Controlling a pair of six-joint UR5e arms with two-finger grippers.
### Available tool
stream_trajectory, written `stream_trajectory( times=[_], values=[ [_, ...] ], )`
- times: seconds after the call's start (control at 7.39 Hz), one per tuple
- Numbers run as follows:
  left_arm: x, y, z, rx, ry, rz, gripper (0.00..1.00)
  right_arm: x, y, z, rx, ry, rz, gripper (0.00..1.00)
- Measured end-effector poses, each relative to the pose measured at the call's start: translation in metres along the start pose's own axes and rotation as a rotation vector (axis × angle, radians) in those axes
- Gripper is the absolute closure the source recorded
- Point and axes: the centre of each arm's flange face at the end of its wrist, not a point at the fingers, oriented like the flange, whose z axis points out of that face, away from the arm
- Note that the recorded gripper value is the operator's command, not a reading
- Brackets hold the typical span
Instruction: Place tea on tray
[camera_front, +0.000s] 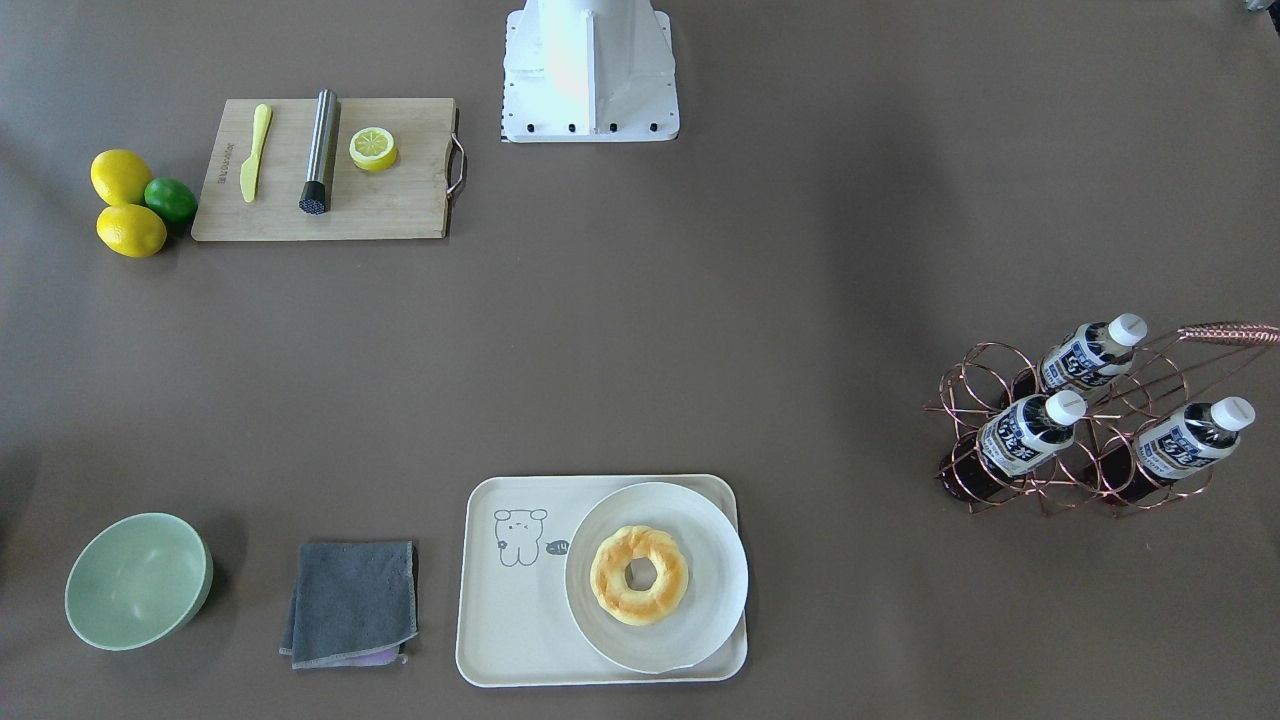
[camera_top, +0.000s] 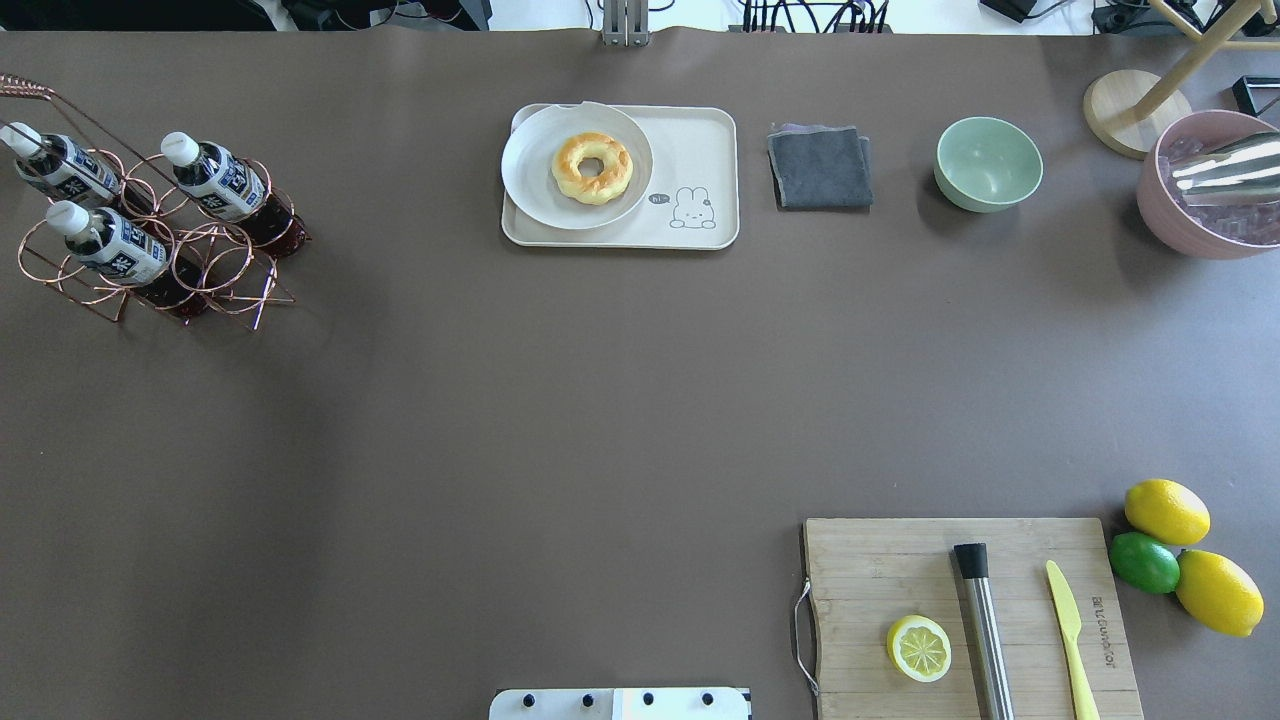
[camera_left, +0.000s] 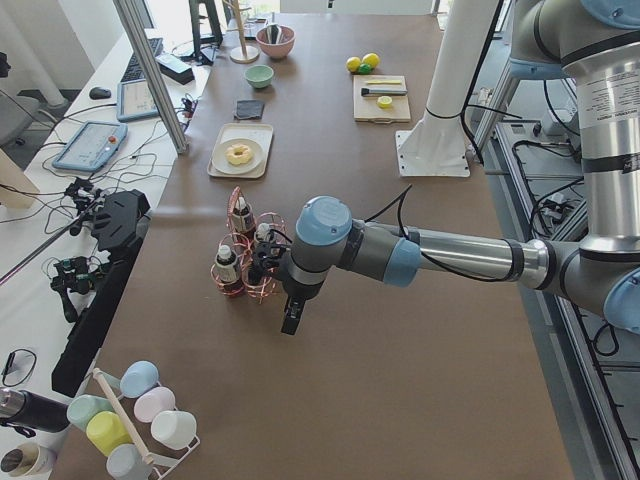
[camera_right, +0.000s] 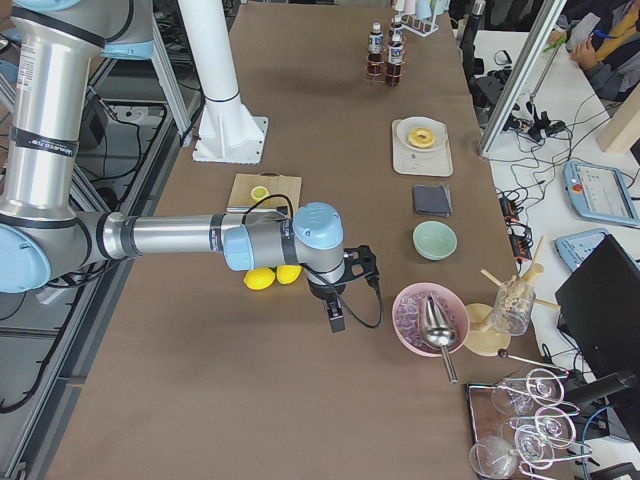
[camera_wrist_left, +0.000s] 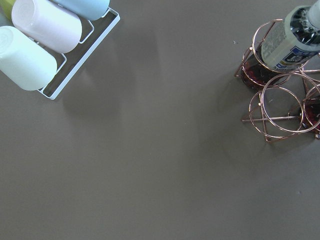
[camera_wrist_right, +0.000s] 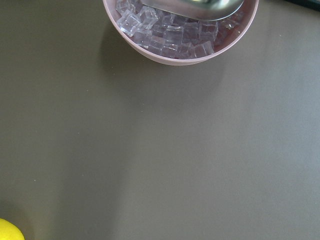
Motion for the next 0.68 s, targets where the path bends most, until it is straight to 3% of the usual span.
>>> stream_trajectory(
  times=[0.68],
  values=[
    [0.0028, 0.0019, 0.0022, 0.004, 0.001, 0.014, 0.03, -0.0033, -0.0009, -0.0002, 0.001, -0.005, 0.001, 0.0]
  ],
)
